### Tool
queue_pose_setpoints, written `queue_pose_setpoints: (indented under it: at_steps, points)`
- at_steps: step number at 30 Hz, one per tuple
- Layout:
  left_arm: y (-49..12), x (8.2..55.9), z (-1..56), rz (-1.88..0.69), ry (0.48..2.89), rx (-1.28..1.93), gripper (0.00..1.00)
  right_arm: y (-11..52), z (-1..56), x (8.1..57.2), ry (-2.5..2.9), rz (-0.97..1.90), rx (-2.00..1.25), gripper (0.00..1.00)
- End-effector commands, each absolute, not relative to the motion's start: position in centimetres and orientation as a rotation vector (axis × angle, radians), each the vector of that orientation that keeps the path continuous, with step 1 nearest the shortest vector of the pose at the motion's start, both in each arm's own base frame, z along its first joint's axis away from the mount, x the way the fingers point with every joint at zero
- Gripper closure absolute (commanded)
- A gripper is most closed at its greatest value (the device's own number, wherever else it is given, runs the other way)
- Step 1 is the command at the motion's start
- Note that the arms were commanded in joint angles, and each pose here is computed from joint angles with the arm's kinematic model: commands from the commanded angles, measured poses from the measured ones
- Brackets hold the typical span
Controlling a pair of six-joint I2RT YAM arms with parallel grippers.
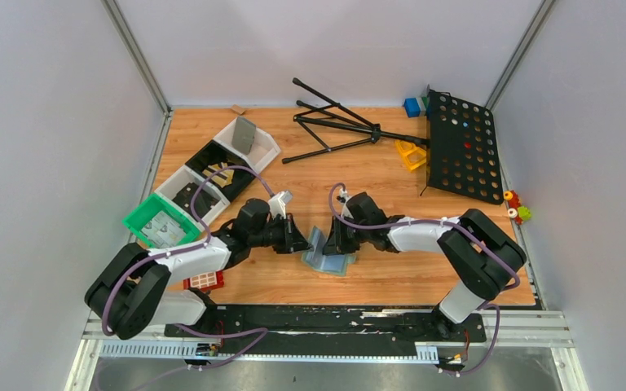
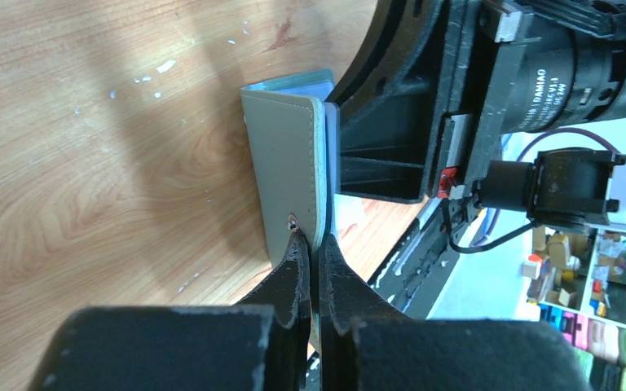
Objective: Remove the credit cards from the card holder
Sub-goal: Remove the credit card from the card holder.
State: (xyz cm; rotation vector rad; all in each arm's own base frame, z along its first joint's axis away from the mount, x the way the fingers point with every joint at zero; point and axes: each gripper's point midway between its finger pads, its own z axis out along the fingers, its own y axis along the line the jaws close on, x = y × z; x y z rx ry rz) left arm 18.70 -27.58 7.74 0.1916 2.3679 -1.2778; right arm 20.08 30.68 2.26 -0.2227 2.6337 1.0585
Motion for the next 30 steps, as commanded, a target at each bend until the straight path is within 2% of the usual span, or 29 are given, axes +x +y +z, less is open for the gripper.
queue_pose_setpoints:
  at_steps: [1, 7, 9, 13, 20, 24, 30]
  points:
    - [-28.6, 19.4, 11.1, -1.298, 2.278, 0.277, 1.00, 30.9, 3.0, 21.5, 2.577, 0.993, -0.254, 0.82]
    - [-27.5, 20.1, 11.2, -1.179, 2.301, 0.281, 1.00, 29.1, 4.3, 21.3, 2.566, 0.899, -0.253, 0.71]
    - [-27.3, 20.2, 11.0, -1.152, 2.313, 0.280, 1.00, 28.9, 4.7, 21.1, 2.556, 0.901, -0.251, 0.69]
    - [-27.0, 20.3, 10.9, -1.124, 2.329, 0.279, 1.00, 29.2, 5.5, 20.8, 2.530, 0.956, -0.251, 0.59]
    - [-26.4, 20.4, 10.6, -1.056, 2.360, 0.285, 1.00, 29.5, 5.5, 20.5, 2.536, 0.994, -0.246, 0.60]
    - [-25.7, 20.6, 10.5, -0.994, 2.379, 0.289, 1.00, 30.1, 6.7, 20.4, 2.482, 1.058, -0.262, 0.45]
    - [-25.6, 20.5, 10.5, -0.977, 2.382, 0.292, 1.00, 31.3, 8.4, 19.6, 2.417, 1.219, -0.257, 0.39]
